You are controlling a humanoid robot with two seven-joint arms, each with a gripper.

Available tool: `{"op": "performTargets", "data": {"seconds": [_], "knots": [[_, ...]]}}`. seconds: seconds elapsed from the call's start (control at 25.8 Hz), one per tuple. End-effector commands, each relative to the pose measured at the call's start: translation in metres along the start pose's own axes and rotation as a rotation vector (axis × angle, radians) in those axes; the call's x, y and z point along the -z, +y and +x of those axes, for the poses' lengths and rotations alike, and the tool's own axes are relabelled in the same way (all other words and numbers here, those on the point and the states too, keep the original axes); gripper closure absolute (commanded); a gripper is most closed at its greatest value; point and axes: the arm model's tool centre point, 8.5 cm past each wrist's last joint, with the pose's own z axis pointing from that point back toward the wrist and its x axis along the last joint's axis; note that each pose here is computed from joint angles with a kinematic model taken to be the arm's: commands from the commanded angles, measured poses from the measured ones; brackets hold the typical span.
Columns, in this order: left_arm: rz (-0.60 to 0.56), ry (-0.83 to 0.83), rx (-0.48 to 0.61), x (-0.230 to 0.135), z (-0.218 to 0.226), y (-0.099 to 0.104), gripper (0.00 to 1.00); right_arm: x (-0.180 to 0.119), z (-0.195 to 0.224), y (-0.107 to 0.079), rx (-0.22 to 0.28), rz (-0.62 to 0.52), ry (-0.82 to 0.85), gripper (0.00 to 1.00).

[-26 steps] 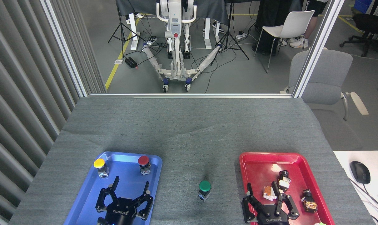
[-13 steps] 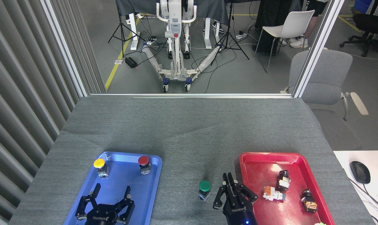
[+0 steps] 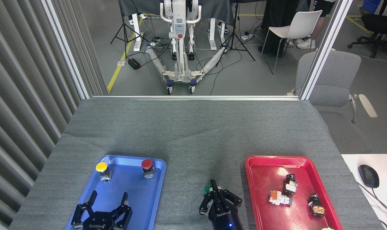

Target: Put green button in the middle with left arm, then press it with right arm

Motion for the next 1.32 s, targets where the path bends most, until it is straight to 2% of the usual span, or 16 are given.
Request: {"op": "performTargets", "data": {"seconds": [0.0, 0.15, 0.35, 0.5, 0.66, 0.77, 0.81, 0.85, 0.89, 0.97, 1.01, 1.08, 1.28], "knots": [[-0.012, 0.020, 0.002, -0.006, -0.007, -0.003, 0.00, 0.000, 0.001, 0.006, -0.003, 0.019, -0.001, 1.00], [-0.016, 0.027, 0.000, -0.008, -0.009, -0.005, 0.00, -0.005, 0.000, 0.029, -0.014, 0.087, 0.023, 1.00], [-0.015, 0.028, -0.006, -0.009, -0.009, -0.005, 0.00, -0.005, -0.003, 0.030, -0.017, 0.089, 0.027, 1.00], [-0.017, 0.028, -0.006, -0.010, -0.009, -0.006, 0.00, -0.003, -0.006, 0.018, -0.015, 0.053, 0.032, 1.00], [-0.015, 0.028, -0.006, -0.009, -0.009, -0.005, 0.00, 0.000, -0.012, -0.013, -0.011, -0.046, 0.043, 1.00], [-0.015, 0.030, -0.007, -0.009, -0.009, -0.005, 0.00, -0.004, -0.021, -0.017, -0.021, -0.063, 0.053, 1.00], [-0.015, 0.030, -0.007, -0.009, -0.009, -0.005, 0.00, -0.007, -0.024, -0.015, -0.027, -0.057, 0.057, 0.97], [-0.015, 0.031, -0.007, -0.009, -0.010, -0.005, 0.00, -0.010, -0.028, -0.014, -0.029, -0.057, 0.063, 0.87], [-0.015, 0.031, -0.007, -0.009, -0.010, -0.005, 0.00, -0.015, -0.039, -0.010, -0.037, -0.051, 0.084, 0.70], [-0.018, 0.031, -0.007, -0.011, -0.010, -0.006, 0.00, -0.031, -0.061, -0.005, -0.037, -0.043, 0.136, 0.25], [-0.018, 0.032, -0.009, -0.011, -0.009, -0.006, 0.00, -0.038, -0.069, -0.005, -0.027, -0.052, 0.158, 0.13], [-0.018, 0.032, -0.009, -0.011, -0.009, -0.006, 0.00, -0.053, -0.090, -0.001, -0.008, -0.064, 0.208, 0.01], [-0.018, 0.033, -0.008, -0.011, -0.010, -0.006, 0.00, -0.073, -0.132, -0.001, 0.042, -0.096, 0.227, 0.00]]}}
